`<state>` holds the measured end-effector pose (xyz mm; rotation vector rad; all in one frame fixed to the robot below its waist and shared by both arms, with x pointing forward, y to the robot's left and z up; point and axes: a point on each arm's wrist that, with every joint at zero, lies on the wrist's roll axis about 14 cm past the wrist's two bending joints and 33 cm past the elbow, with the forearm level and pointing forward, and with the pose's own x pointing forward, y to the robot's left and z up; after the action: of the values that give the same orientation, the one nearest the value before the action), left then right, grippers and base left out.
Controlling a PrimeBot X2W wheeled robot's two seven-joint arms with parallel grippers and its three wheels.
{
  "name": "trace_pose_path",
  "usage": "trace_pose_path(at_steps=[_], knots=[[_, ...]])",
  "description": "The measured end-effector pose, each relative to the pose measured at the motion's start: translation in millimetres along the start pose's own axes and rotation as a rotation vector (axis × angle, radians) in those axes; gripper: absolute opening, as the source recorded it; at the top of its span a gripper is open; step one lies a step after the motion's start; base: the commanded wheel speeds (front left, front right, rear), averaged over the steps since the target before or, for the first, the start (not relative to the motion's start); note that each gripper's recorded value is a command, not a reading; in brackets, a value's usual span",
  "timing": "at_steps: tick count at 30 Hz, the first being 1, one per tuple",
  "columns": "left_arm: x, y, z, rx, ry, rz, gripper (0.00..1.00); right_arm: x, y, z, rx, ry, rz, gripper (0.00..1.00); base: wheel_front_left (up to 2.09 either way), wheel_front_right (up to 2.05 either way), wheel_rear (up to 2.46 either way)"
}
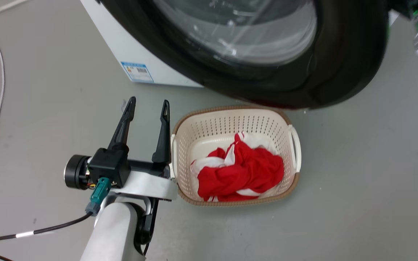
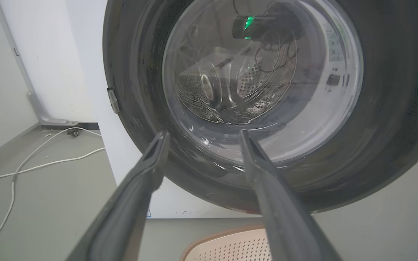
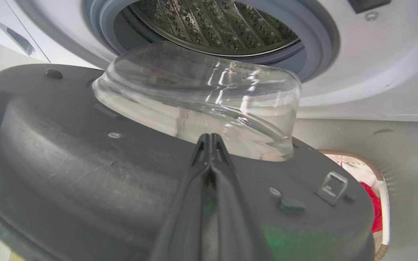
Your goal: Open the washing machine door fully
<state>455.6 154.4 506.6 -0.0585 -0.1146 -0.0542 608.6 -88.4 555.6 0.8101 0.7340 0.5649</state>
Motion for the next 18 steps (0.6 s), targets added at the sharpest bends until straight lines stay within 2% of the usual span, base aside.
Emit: trace_pose_path(at_steps=[7, 18], knots=[[-15.9, -6.4, 26.1, 0.003, -0.050, -0.023, 1.00, -27.9, 38.8, -25.4, -0.025, 0.023, 0.071, 0.00, 0.00, 0.00, 0.00], [-34.4, -11.5, 38.1, 0.000, -0.069, -0.040, 1.00, -49.2, 76.7, -67.1, -0.067, 0.078, 0.172, 0.00, 0.00, 0.00, 0.00]])
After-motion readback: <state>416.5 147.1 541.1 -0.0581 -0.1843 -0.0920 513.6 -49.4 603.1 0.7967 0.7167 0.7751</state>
